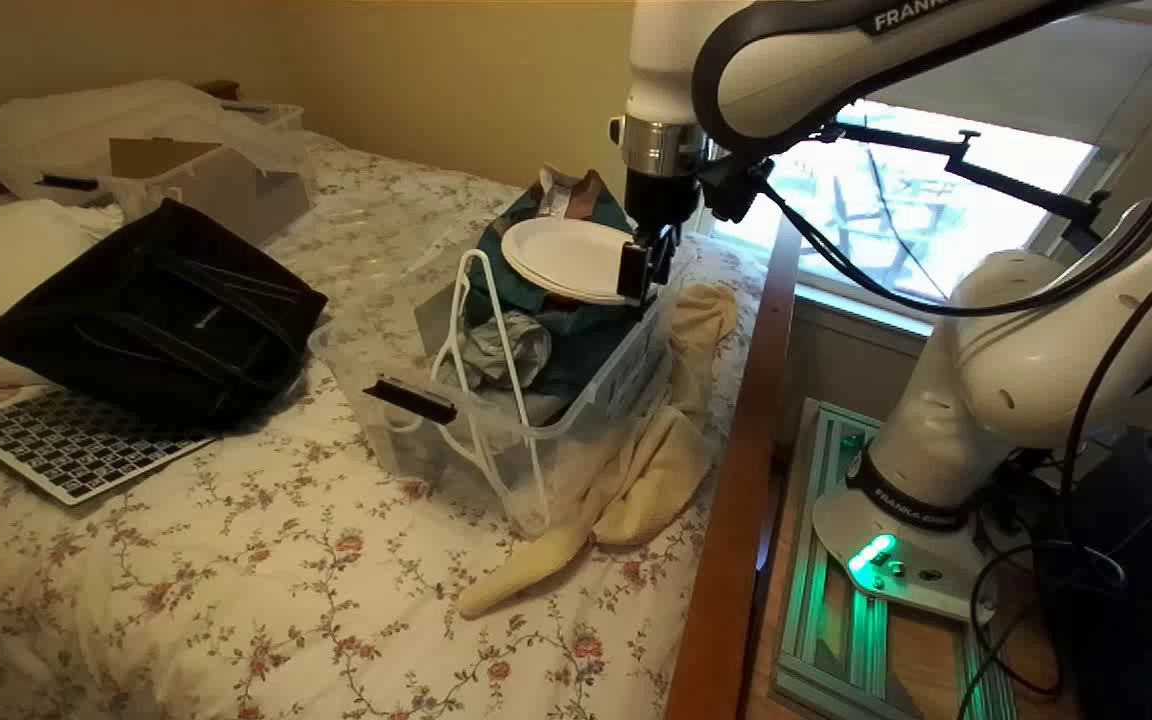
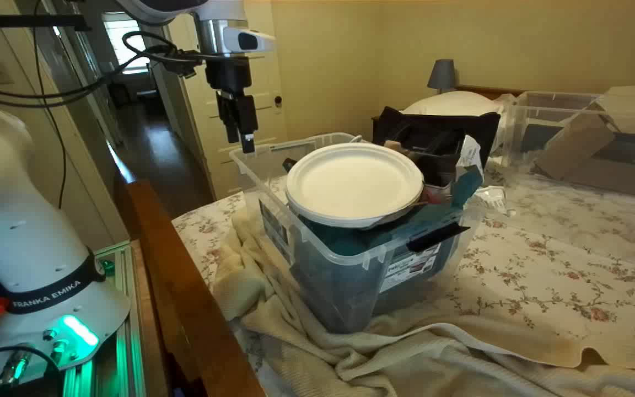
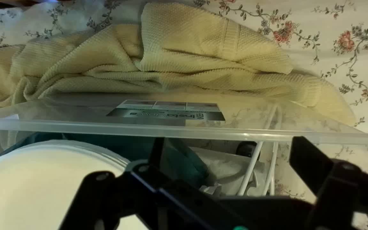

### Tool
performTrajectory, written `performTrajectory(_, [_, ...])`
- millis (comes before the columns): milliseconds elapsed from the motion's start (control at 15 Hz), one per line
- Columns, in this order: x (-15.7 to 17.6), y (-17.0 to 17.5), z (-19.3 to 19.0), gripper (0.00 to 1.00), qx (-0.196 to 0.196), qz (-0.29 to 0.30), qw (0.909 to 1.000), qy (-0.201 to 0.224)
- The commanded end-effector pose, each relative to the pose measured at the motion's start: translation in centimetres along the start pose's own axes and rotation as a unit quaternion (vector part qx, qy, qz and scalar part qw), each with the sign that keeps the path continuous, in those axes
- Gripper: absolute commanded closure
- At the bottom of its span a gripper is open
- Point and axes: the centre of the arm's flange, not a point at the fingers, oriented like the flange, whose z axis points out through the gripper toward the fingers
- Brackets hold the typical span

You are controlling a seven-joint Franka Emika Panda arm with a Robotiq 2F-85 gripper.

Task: Remove the white plates from the container.

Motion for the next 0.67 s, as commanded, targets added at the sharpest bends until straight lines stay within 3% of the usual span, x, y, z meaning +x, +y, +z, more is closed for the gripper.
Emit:
performTrajectory(0, [0.0,0.0,0.0,0.0,0.0,0.0,1.0,0.0])
performTrajectory(267, [0.6,-1.1,-0.5,0.0,-0.016,-0.005,0.9999,0.001])
performTrajectory(600, [3.0,-4.9,-2.3,0.0,-0.087,-0.014,0.9949,0.049])
